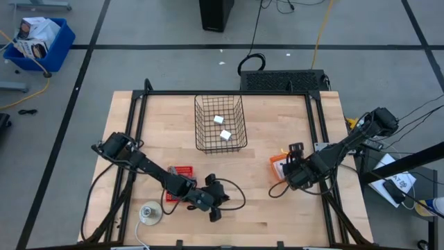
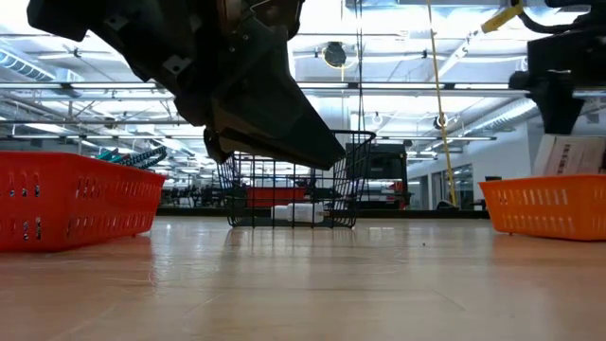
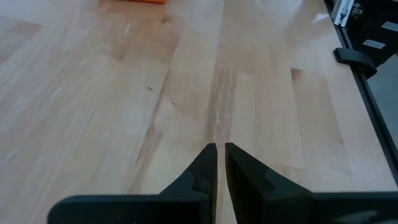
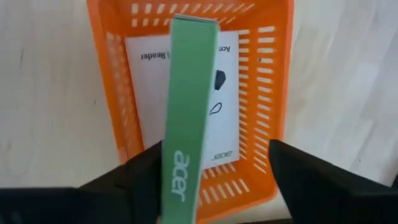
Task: Pick and place items into bin
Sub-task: Put the white card reader box into the orange bin, then return to Home Position
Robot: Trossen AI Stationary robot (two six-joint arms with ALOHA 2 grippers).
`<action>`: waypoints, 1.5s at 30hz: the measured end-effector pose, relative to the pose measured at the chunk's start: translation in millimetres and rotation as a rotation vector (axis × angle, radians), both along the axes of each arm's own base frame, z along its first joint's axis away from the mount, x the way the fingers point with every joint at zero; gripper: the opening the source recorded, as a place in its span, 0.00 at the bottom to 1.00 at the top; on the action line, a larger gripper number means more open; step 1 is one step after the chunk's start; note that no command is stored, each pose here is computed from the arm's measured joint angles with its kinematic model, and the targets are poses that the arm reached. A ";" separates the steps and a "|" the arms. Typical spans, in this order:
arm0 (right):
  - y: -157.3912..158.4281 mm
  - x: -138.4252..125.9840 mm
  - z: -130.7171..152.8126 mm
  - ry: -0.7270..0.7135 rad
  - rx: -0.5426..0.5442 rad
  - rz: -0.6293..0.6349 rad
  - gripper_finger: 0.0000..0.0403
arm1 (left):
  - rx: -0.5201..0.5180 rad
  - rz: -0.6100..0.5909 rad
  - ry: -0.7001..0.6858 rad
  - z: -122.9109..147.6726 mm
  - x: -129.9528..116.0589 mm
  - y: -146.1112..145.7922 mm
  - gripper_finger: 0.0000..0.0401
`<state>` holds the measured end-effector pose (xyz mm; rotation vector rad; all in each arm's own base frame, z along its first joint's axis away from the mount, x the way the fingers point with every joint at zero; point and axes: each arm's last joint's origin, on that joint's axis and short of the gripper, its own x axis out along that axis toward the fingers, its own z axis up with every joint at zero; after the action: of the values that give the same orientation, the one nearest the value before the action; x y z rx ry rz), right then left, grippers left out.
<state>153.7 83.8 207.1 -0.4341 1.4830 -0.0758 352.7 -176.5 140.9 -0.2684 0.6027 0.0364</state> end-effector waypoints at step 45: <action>55.3 72.4 77.8 -0.874 0.546 0.243 0.79 | 0.094 -0.167 -0.041 38.2 -7.6 6.5 0.09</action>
<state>226.2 139.2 284.9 -0.0942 0.5404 0.2966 345.1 -170.0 179.1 -0.1265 0.5794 -0.1014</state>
